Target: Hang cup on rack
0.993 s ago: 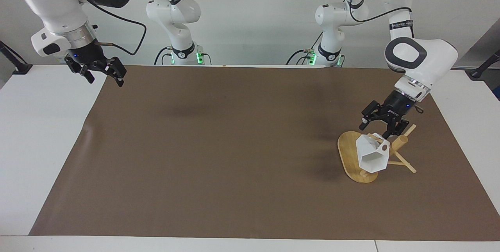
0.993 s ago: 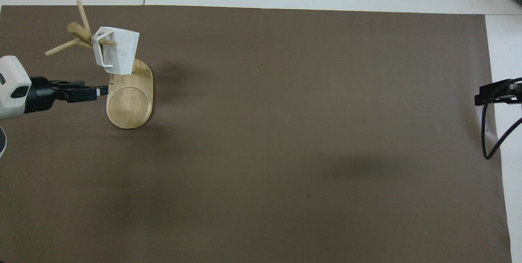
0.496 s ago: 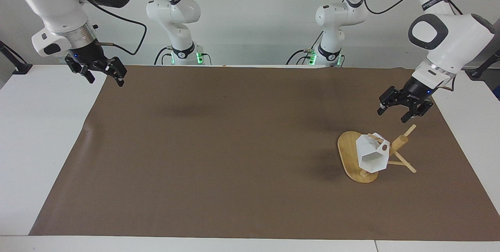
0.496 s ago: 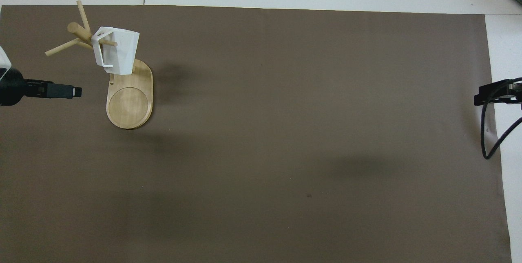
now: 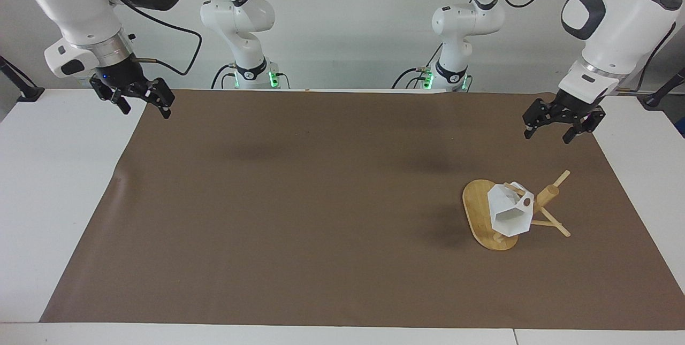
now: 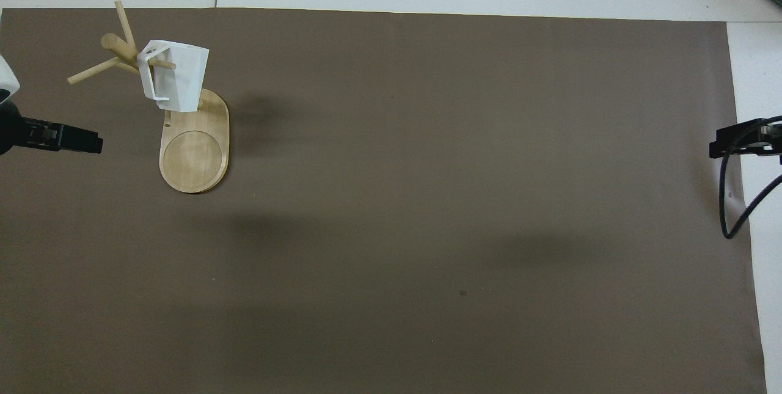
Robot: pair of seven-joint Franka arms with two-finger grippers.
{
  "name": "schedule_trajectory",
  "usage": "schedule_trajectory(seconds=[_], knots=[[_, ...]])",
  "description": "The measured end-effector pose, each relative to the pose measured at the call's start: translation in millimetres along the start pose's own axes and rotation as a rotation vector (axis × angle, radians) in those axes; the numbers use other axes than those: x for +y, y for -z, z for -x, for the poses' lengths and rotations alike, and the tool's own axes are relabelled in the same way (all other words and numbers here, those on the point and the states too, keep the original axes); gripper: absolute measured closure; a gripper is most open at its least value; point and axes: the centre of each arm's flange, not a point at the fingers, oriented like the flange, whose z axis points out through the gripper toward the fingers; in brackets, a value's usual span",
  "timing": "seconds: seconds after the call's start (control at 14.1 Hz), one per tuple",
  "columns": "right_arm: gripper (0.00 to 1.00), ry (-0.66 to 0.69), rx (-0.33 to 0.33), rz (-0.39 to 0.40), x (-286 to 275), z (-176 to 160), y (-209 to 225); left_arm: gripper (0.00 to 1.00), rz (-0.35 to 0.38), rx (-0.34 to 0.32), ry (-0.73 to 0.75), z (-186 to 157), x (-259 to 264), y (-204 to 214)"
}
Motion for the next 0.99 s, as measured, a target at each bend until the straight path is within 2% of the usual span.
schedule_trajectory(seconds=[0.21,0.5,0.99], knots=[[0.00,0.000,0.000,0.000,0,0,0,0.00,0.002,-0.033,0.016,2,12,12],[0.00,0.000,0.000,0.000,0,0,0,0.00,0.002,-0.042,0.035,4,23,38],[0.00,0.010,0.000,0.000,-6,0,0,0.00,0.009,-0.113,0.045,14,23,44]])
